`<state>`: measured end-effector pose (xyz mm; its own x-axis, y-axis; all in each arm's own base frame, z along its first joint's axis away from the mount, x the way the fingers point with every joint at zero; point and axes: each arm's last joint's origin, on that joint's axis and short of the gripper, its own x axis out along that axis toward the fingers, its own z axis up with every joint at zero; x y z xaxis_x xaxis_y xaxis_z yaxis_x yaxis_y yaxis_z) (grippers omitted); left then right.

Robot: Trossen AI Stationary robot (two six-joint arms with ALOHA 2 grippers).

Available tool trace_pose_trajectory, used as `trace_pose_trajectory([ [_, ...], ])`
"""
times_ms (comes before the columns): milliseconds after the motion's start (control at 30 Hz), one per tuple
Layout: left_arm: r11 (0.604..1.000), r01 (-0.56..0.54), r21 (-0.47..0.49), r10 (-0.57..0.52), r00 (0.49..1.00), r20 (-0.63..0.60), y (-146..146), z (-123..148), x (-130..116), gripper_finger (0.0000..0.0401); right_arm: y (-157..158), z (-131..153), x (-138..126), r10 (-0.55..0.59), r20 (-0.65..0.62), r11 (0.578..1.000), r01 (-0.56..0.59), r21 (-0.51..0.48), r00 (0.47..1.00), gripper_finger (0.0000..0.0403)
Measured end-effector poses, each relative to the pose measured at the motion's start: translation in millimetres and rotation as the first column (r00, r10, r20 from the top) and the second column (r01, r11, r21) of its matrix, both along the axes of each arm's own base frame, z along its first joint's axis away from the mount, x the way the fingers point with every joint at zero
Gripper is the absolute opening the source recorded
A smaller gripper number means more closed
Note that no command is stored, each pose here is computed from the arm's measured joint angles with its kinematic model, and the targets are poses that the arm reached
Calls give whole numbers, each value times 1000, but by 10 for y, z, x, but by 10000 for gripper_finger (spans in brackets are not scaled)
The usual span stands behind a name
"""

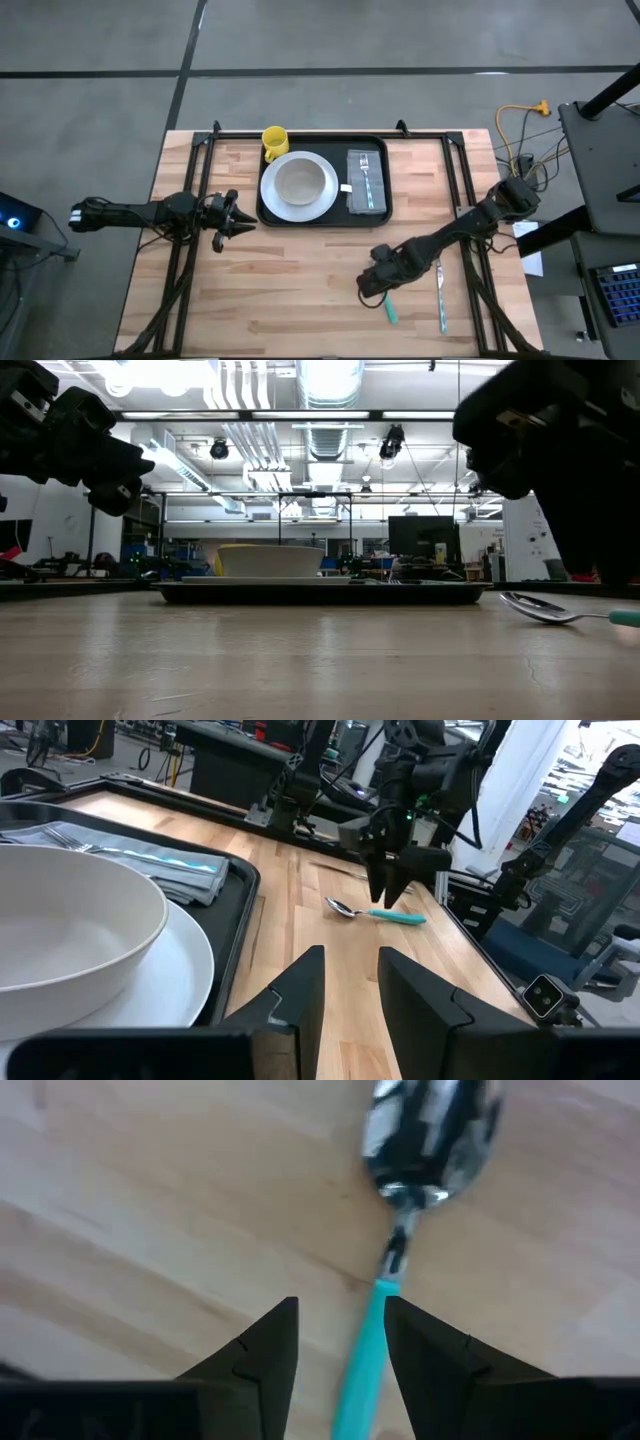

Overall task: Set up tray
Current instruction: Put the white patterned spoon on top of the gray napkin to the left of the blue fork on the black serving tray

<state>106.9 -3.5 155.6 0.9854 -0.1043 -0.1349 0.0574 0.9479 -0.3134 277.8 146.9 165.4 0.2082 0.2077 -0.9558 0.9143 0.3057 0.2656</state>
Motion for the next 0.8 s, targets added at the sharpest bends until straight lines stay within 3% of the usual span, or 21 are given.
trace_pose_trajectory([
  [200,1000,0,0,0,1000,0,0,0,0,82,24,-156,-105,-32,-67,999,31,-19,997,141],
  [567,1000,0,0,0,1000,-4,0,-4,3,82,120,-397,-41,40,-146,999,-41,-5,988,134],
  [800,1000,0,0,0,1000,-12,0,-10,7,82,143,-385,-15,51,-170,998,-57,-30,984,106],
])
